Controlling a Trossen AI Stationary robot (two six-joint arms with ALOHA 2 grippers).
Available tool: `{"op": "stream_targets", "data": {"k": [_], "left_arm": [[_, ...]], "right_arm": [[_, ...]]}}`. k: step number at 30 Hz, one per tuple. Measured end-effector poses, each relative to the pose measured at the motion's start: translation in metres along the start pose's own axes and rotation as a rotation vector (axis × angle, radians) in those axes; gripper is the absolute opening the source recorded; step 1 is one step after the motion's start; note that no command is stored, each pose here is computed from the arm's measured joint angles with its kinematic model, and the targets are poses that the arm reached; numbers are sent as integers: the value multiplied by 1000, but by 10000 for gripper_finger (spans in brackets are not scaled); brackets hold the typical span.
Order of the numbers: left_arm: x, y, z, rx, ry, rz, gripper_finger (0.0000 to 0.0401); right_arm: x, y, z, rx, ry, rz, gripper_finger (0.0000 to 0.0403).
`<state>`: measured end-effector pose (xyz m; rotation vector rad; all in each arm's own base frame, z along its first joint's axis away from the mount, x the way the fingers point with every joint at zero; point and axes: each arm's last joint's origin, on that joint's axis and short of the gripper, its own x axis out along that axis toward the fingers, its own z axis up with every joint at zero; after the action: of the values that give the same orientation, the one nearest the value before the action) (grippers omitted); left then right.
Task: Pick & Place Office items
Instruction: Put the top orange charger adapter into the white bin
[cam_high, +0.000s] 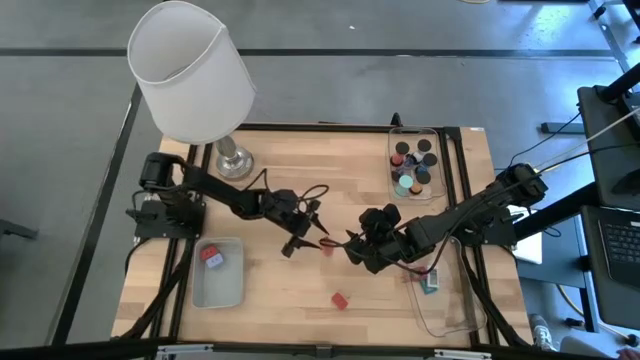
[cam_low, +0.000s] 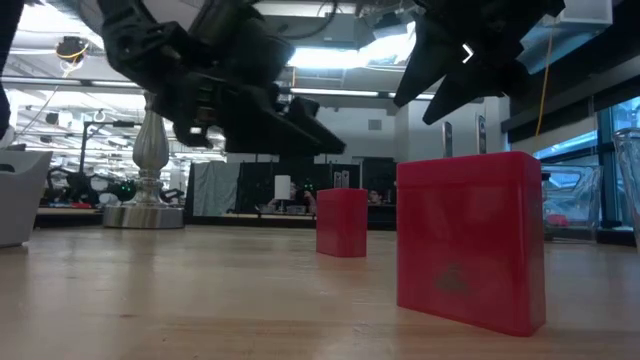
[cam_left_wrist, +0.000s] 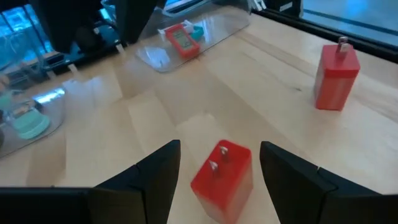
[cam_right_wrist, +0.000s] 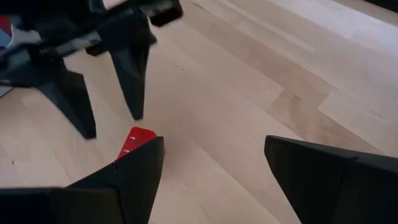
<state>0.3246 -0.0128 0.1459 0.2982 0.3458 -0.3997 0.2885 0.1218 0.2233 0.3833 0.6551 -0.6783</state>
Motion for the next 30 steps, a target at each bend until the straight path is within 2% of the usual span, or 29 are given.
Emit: {"op": "stream_targets", "data": {"k": [7,15,30], "left_arm": [[29,3,-8,-27,46,-147,217],[38,10,-1,19,49,-150,217],[36,5,-11,28,145,-195,217]], "right_arm": [[0,0,0,1,5,5,281],[0,0,0,-3,15,10,282],[0,0,0,-21,15,10,282]]}}
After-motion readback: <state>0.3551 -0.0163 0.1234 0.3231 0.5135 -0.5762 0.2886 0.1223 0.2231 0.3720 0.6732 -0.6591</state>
